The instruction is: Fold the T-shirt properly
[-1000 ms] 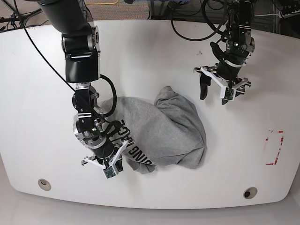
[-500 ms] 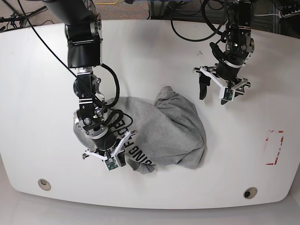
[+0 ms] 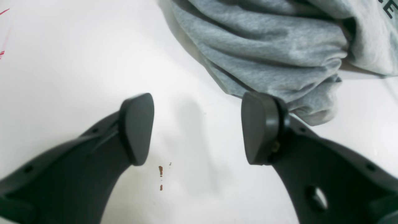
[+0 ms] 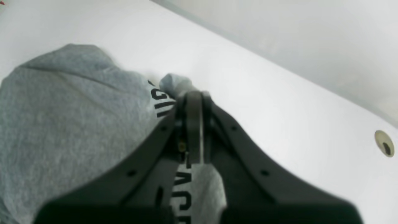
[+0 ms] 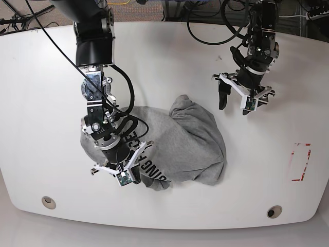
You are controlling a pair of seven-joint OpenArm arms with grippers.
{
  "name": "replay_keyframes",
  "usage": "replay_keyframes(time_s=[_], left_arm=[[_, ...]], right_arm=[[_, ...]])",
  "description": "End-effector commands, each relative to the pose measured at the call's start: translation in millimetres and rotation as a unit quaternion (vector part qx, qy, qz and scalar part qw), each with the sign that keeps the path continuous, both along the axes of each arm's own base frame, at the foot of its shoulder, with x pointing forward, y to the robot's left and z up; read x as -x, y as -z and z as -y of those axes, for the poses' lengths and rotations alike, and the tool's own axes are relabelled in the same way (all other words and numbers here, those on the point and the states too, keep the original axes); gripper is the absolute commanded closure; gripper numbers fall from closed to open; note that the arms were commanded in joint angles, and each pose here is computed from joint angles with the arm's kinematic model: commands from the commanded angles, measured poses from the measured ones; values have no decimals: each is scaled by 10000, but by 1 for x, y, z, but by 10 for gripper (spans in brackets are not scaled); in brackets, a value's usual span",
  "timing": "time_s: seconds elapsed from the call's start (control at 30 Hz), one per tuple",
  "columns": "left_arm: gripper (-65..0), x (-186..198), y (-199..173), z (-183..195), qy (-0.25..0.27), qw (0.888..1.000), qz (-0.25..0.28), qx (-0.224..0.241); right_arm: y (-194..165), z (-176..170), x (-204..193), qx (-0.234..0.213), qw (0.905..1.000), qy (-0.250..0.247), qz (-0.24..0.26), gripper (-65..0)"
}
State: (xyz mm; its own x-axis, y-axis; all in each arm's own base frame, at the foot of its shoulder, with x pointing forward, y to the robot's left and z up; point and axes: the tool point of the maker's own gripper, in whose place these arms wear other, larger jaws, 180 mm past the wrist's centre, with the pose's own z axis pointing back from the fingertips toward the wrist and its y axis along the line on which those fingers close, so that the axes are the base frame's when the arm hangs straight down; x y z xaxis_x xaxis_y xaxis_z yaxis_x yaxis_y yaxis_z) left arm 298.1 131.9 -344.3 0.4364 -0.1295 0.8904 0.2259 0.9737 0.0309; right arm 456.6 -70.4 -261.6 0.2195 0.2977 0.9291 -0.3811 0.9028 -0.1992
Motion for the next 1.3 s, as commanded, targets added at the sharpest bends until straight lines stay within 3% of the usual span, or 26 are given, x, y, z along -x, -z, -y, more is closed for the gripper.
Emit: replay_keyframes(time_s=[0.0,0.1,0.23,0.37,0.77,1.27], left_arm=[[-407,-4,-10,1,13,9998,208,46],[-417,-5,-14,1,31,9996,262,44],[-418,-5,-14,1,20,9996,265,51],[-423,-6,-16,2,32,9995,298,53],[-426,-7,-15,1,40,9996,294,46],[-431,-6,-17,1,111,9995,306,17]], right_arm=[[-11,10,-16,-135,9995,247,122,-98],[1,16,-27,-191,9989,430,-77,-334],[13,19,-31,-246,9983,483,-212,-442],[26,17,-32,-358,9978,435,-336,-460],[42,16,-42,-467,9970,416,-446,-426],[55,22,-77,-735,9939,252,-789,-486]])
